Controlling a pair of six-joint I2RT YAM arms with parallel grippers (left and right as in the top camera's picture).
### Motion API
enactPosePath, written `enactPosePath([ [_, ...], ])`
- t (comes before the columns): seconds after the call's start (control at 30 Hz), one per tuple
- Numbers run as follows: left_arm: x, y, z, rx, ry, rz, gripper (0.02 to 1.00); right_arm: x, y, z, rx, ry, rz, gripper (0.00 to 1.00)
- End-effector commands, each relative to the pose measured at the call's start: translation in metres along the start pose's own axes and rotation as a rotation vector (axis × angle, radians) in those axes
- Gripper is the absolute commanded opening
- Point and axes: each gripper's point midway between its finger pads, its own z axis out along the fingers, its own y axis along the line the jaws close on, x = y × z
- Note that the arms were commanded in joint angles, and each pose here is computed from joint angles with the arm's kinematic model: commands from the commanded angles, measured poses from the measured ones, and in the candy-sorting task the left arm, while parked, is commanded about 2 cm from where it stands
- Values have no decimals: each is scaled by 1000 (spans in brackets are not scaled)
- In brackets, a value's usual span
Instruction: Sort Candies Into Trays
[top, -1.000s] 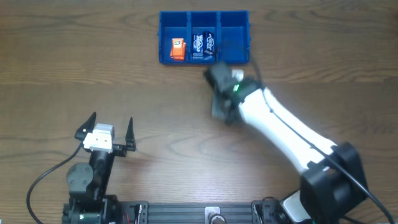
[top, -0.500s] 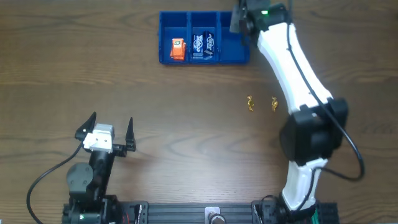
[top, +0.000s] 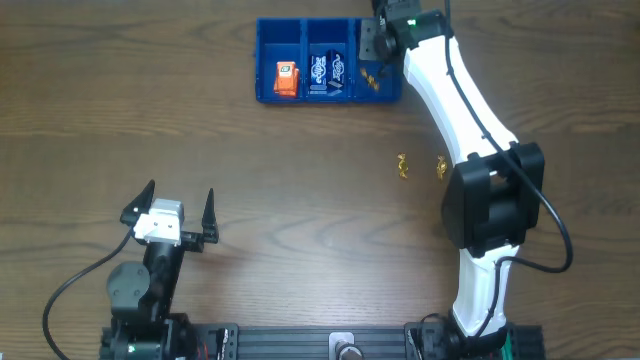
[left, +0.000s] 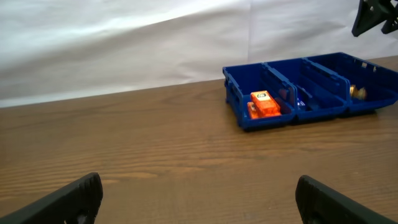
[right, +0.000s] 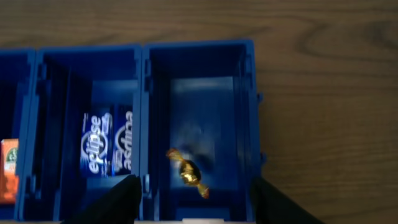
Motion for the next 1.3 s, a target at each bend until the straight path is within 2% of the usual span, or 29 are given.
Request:
enactPosePath([
  [0.03, 16, -5, 1, 27, 43, 4, 998, 14, -4, -9, 6, 20, -27, 612],
  [0.23, 16, -5, 1, 26, 43, 4, 996, 84, -31, -46, 15, 56, -13, 625],
  [0.33, 16, -5, 1, 27, 43, 4, 998, 134, -41, -57, -24, 75, 3, 630],
  [0.4, 16, -5, 1, 27, 43, 4, 996, 169, -47, -51, -26, 131, 30, 632],
  [0.5, 16, -5, 1, 27, 43, 4, 998, 207, -50, -38, -30, 222, 24, 632],
  [0.6, 16, -5, 1, 27, 43, 4, 998, 232, -57, -28, -8, 277, 36, 627],
  [0.87, 16, -5, 1, 27, 43, 4, 998, 243, -69, 8, 41, 299, 53, 630],
  [1.07, 16, -5, 1, 27, 43, 4, 998, 235, -73, 17, 48, 264, 69, 623],
  [1.2, 16, -5, 1, 27, 43, 4, 998, 235, -72, 18, 47, 262, 66, 555],
  [1.3, 16, -5, 1, 27, 43, 4, 998, 239, -73, 21, 51, 274, 65, 540],
])
